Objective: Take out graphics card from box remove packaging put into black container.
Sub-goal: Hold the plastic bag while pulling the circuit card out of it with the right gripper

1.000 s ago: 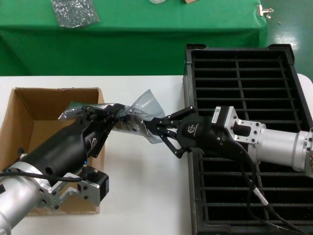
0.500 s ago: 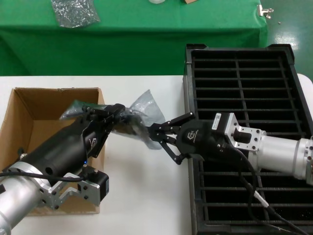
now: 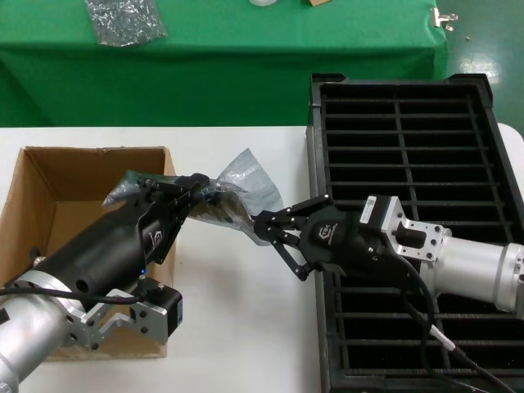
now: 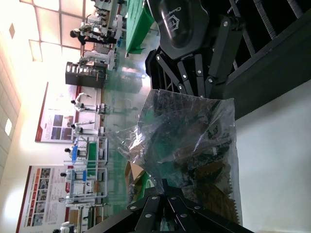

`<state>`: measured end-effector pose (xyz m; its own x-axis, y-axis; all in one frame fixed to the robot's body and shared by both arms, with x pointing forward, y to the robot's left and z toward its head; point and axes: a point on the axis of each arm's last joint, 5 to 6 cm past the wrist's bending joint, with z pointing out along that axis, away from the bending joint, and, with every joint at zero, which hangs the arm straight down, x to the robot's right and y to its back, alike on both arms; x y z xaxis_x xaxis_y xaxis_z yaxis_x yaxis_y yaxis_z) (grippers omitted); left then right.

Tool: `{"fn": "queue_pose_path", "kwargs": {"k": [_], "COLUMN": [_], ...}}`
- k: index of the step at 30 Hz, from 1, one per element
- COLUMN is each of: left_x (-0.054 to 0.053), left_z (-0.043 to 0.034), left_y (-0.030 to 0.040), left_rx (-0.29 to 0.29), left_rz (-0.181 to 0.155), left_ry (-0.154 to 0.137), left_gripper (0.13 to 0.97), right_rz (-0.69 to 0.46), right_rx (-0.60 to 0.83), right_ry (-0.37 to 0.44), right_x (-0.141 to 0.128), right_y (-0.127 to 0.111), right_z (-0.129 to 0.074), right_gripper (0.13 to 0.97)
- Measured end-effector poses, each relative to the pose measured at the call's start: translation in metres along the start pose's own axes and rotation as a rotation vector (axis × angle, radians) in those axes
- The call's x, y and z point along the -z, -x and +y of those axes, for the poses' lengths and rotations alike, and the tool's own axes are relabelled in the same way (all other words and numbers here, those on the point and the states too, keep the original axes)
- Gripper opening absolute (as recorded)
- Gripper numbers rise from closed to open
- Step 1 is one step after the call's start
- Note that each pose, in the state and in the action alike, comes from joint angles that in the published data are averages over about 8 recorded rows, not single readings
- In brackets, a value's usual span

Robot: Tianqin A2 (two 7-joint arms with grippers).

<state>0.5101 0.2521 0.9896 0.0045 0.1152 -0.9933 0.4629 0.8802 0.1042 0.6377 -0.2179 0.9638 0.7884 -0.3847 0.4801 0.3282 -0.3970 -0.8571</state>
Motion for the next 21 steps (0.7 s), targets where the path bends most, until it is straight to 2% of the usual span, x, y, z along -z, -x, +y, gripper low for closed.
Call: {"fn": "queue_pose_path", "kwargs": {"k": [10,21], "left_x": [0.0,0.0], "left_z": [0.0,0.0], "left_y": [0.0,0.0], "left_rx": [0.0,0.0], "left_rz": [0.0,0.0], "left_ry": [0.0,0.0], "left_gripper": [0.139,0.139], "right_rz": [0.013,0.03], "right_rx": [-0.008,-0.012], "right_ry": [0.006,-0.002], "right_x": [-0.0021,-0.0059], "right_y": [-0.0011,-0.0045], "right_z": [0.0027,0.0023], "right_gripper": [0.143,0.24]}}
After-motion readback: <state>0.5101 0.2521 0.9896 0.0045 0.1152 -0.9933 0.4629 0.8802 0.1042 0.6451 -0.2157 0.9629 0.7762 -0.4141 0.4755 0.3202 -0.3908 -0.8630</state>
